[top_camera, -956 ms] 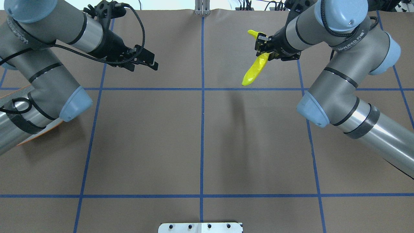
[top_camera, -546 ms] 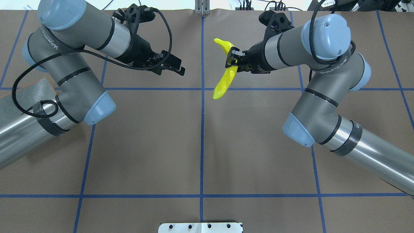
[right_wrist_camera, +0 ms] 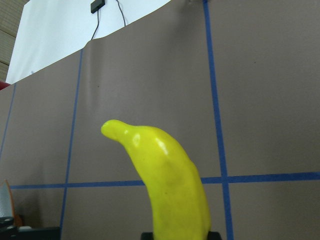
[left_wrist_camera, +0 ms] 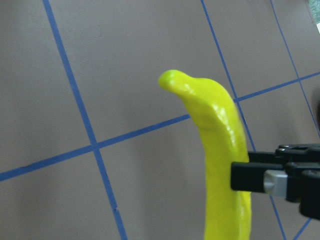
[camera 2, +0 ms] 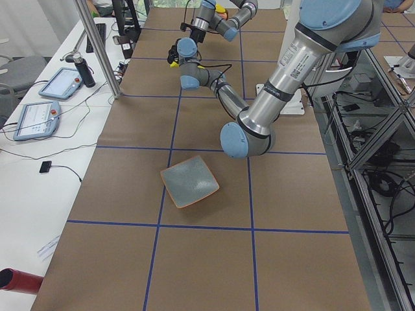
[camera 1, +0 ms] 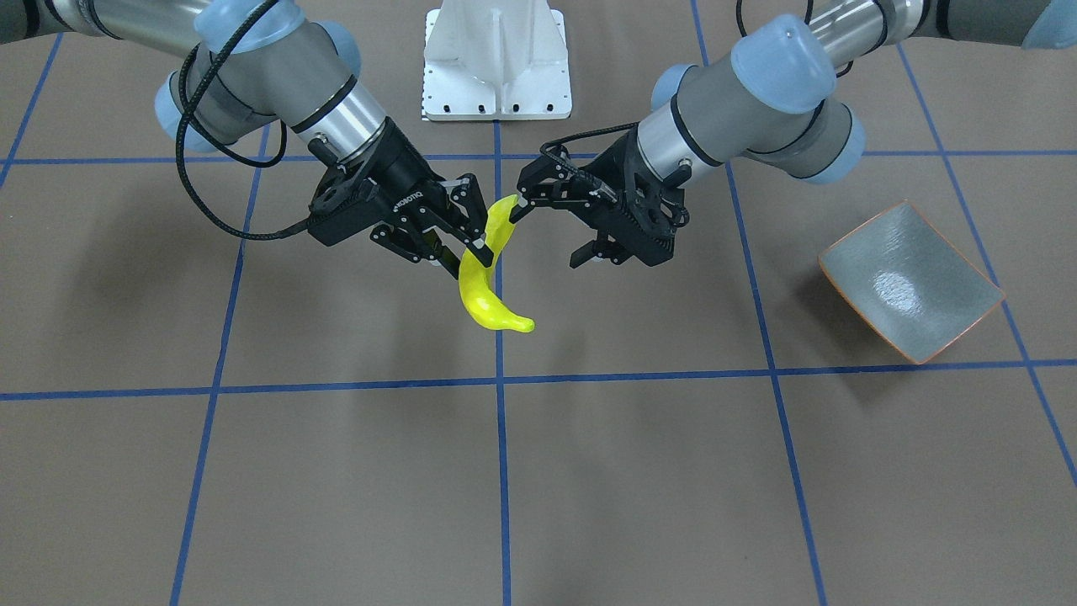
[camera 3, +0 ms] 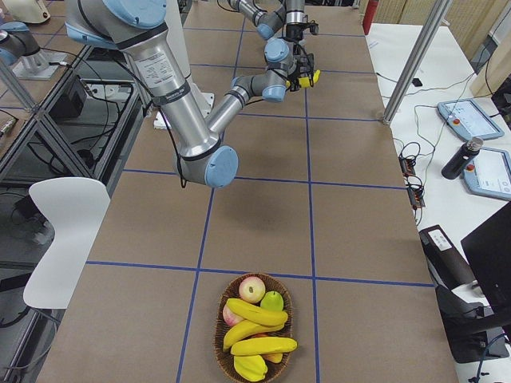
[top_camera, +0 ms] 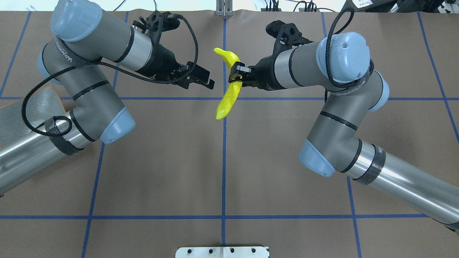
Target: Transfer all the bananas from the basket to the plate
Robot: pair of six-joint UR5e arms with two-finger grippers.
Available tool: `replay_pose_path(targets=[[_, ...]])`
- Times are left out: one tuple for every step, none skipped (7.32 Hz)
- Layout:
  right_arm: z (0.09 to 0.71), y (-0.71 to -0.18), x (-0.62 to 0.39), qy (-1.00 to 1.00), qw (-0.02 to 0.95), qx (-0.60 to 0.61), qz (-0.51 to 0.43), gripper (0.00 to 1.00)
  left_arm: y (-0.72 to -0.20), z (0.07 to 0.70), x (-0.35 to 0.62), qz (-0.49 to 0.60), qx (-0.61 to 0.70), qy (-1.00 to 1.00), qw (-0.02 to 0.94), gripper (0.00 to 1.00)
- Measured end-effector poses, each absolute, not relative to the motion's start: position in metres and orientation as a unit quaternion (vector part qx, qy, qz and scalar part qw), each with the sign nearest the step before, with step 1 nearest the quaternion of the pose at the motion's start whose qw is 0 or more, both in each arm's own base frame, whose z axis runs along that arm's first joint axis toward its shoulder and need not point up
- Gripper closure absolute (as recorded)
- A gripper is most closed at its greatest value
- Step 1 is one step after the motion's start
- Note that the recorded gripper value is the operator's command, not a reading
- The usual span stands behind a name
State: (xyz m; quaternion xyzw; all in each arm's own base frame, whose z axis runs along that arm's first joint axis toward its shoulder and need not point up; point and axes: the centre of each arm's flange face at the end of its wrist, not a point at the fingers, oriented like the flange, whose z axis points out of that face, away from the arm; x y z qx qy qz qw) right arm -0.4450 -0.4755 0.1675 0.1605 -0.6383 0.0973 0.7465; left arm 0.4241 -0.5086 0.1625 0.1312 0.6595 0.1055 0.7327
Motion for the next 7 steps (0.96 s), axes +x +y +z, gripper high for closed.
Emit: replay_pose_path(targets=[[0.167, -0.473, -0.447, -0.645, 0.74, 0.165, 0.094, 1.0, -0.503, 0.162, 0.429, 0.106, 0.125, 0.663, 0.731, 0.01], [0.165, -0.472, -0.447, -0.649, 0.737, 0.166, 0.093, 1.0, -0.499, 0.163, 0.432, 0.108, 0.12, 0.665, 0.73, 0.01], [0.164, -0.472, -0.447, -0.653, 0.733, 0.168, 0.092, 1.0, -0.493, 0.163, 0.436, 0.11, 0.116, 0.666, 0.728, 0.01], [0.162, -0.471, -0.446, -0.658, 0.728, 0.17, 0.091, 1.0, -0.488, 0.163, 0.44, 0.112, 0.111, 0.668, 0.727, 0.01], [0.161, -0.47, -0.444, -0.663, 0.723, 0.172, 0.09, 1.0, -0.485, 0.162, 0.442, 0.114, 0.109, 0.669, 0.727, 0.02], [0.161, -0.469, -0.444, -0.666, 0.72, 0.173, 0.089, 1.0, -0.483, 0.162, 0.445, 0.115, 0.108, 0.669, 0.726, 0.07], [0.16, -0.468, -0.444, -0.668, 0.718, 0.173, 0.087, 1.0, -0.481, 0.162, 0.446, 0.117, 0.107, 0.67, 0.726, 0.1]])
